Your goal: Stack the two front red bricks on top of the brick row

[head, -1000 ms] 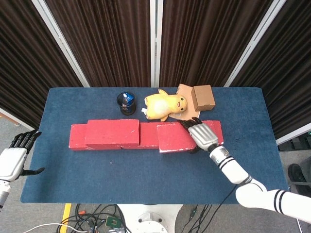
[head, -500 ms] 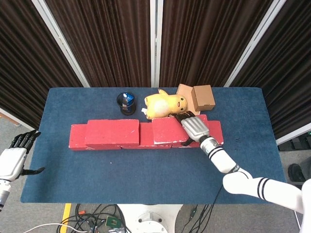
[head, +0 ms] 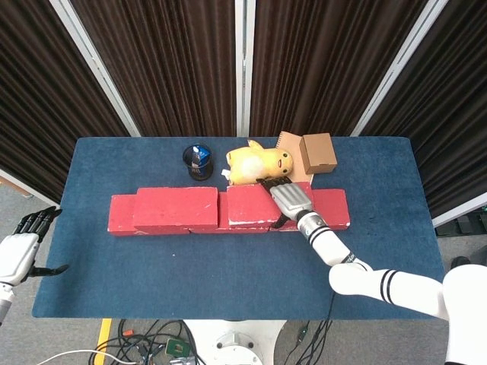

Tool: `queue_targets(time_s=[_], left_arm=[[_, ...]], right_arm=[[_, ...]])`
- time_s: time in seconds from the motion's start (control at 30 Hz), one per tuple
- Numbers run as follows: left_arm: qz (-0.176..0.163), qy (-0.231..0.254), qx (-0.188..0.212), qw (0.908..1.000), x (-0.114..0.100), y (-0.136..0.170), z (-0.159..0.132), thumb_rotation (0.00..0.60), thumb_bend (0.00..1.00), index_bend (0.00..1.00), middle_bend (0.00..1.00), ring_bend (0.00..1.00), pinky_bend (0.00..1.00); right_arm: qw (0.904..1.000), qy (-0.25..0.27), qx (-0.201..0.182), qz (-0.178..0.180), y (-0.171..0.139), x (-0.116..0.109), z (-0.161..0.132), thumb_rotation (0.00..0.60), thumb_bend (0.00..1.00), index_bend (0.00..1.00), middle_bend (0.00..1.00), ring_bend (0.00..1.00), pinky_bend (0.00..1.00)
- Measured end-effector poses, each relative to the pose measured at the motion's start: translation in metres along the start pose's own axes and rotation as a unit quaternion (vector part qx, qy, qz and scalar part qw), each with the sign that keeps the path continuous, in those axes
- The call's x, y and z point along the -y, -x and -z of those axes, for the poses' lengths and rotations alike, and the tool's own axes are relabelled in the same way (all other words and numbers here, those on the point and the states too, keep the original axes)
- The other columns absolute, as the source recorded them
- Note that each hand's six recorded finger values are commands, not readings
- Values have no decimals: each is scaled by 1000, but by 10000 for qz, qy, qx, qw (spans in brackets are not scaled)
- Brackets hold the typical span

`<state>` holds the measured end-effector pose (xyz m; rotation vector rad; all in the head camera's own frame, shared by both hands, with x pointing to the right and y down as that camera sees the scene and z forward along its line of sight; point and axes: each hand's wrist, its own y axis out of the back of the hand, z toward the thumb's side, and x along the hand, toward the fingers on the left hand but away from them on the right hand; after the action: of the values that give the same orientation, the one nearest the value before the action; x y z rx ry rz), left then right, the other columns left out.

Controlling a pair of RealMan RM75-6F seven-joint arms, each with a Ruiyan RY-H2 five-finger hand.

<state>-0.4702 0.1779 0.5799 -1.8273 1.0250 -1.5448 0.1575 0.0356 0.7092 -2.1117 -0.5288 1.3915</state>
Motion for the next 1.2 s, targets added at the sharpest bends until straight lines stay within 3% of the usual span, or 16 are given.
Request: queue_targets(time_s=[1.2], left_arm=[[204, 98, -82, 9997, 7, 0, 10, 600, 51, 0, 0, 0, 0]], right_arm=[[9992, 148, 259, -262, 14, 11, -14, 600, 76, 0, 109, 42, 14]])
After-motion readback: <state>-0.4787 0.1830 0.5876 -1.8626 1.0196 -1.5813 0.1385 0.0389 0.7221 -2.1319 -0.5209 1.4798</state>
